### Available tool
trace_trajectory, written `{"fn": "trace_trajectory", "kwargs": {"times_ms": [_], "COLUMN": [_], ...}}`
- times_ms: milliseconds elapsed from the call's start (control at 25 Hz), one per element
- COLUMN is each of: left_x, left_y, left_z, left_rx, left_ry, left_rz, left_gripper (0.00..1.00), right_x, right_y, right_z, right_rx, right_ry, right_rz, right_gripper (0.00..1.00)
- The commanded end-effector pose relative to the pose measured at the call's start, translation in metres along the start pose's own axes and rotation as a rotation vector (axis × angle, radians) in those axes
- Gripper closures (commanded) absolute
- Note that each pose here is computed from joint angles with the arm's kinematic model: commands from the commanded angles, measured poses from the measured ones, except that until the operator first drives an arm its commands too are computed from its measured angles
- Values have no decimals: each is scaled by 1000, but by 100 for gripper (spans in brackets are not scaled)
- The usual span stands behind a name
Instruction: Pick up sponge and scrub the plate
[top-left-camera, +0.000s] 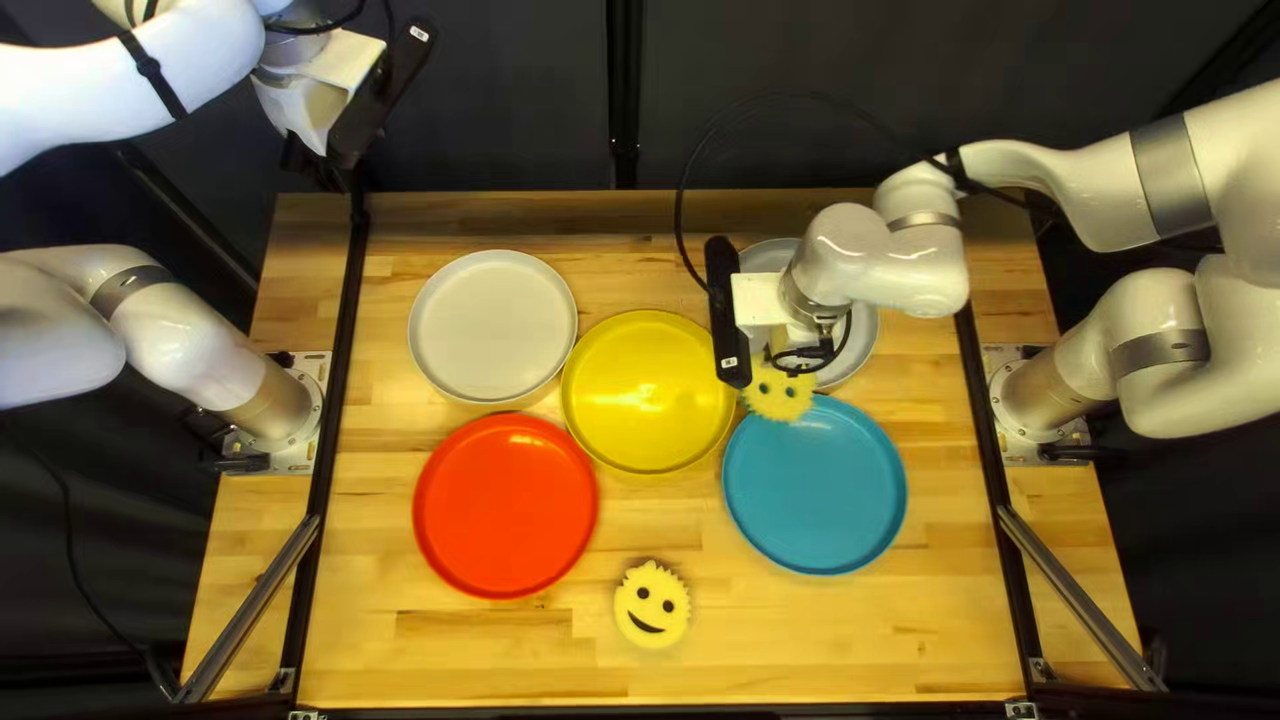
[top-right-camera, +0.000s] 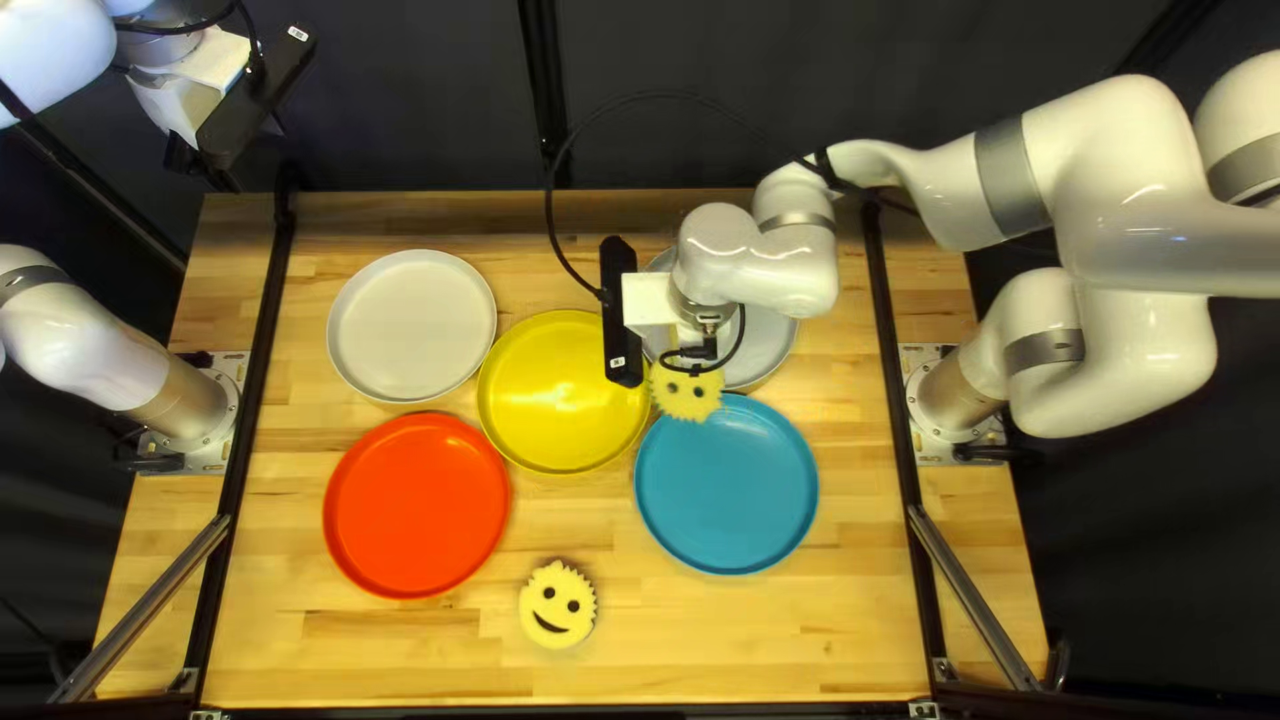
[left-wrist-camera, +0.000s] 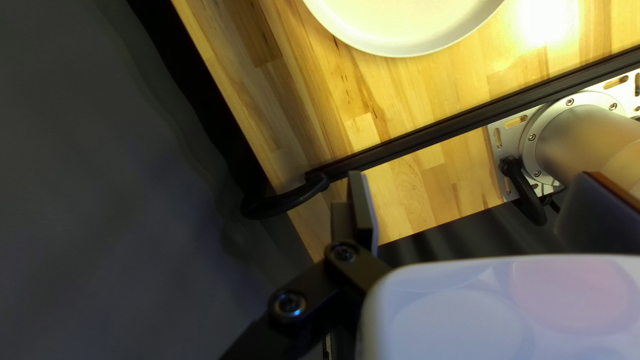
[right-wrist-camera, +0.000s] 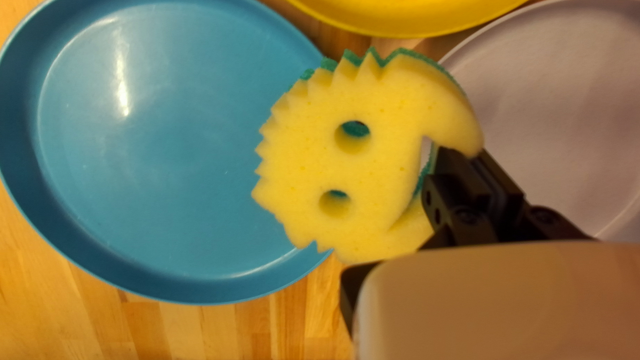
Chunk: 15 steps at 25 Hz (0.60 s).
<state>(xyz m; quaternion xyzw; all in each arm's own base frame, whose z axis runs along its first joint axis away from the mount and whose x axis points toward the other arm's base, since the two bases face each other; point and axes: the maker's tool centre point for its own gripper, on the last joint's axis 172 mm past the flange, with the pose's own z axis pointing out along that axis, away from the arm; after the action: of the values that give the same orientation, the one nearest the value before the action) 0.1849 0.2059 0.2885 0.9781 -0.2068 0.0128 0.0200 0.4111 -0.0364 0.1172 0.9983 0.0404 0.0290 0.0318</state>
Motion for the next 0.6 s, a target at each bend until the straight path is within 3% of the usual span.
{"fn": "trace_trajectory", "kwargs": {"times_ms": [40,320,600], "left_x": [0,0,0], "left_y": [0,0,0], "left_z": [0,0,0], "left_rx": [0,0,0], "left_ry": [0,0,0], "left_rz": [0,0,0], "left_gripper": [0,0,0], "right_x": [28,76,88], "right_y": [8,27,27], "right_z": [7,28,29], "right_rx": [-29,-35,-23], "right_ry": [47,101,100], "right_rz": [-27,-65,-83], "right_gripper": [100,100,100]}}
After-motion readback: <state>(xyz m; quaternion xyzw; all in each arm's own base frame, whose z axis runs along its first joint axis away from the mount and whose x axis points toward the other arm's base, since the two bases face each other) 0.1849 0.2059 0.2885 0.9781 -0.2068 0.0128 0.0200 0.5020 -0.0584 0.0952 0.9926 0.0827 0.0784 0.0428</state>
